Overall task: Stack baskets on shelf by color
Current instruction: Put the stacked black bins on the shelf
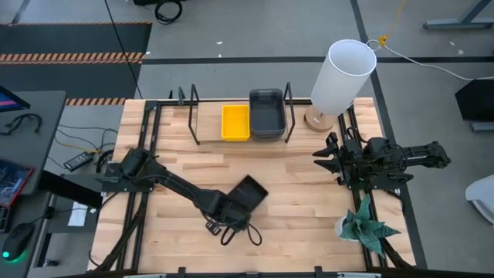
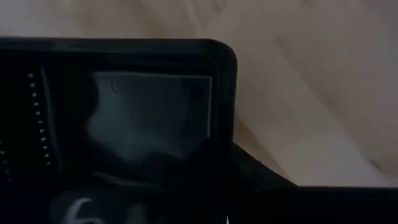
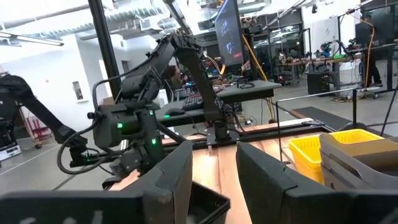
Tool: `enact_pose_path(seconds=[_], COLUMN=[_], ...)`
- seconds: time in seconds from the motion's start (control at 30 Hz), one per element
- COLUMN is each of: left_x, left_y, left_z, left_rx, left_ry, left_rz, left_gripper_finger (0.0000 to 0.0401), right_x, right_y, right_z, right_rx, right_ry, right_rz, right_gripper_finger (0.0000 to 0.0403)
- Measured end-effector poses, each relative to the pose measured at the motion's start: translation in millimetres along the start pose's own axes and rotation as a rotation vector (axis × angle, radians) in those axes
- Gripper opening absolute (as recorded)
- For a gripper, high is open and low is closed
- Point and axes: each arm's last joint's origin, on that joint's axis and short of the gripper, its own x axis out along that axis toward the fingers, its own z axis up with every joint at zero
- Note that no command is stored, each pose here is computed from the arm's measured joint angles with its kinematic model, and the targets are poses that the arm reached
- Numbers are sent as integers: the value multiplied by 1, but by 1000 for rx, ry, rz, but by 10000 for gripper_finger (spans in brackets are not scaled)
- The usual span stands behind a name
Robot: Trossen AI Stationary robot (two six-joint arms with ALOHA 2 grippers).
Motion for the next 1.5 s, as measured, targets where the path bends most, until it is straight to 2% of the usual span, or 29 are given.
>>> enact_pose_path(seconds=[0.17,0.37,0.53,0.67,0.83,1.03,1.5], left_x=[-32,-75,-93,-88,-71,-65,-61], left_y=[5,2,5,9,10,20,42], left_z=[-22,-61,-93,-114,-132,-137,-153], left_rx=[-178,-328,-453,-534,-565,-622,-706], left_ry=[37,-22,-42,-4,83,77,117], left_rz=[-2,99,126,128,122,173,189], left_gripper_finger=[15,15,15,15,15,15,15], right_x=[0,0,0,0,0,0,0], right_y=[0,0,0,0,0,0,0], right_z=[0,0,0,0,0,0,0], right_rx=[0,0,0,0,0,0,0], right_ry=[-4,-2,-1,-1,0,0,0], right_rz=[1,0,0,0,0,0,0], right_gripper_finger=[130,130,130,130,130,130,130])
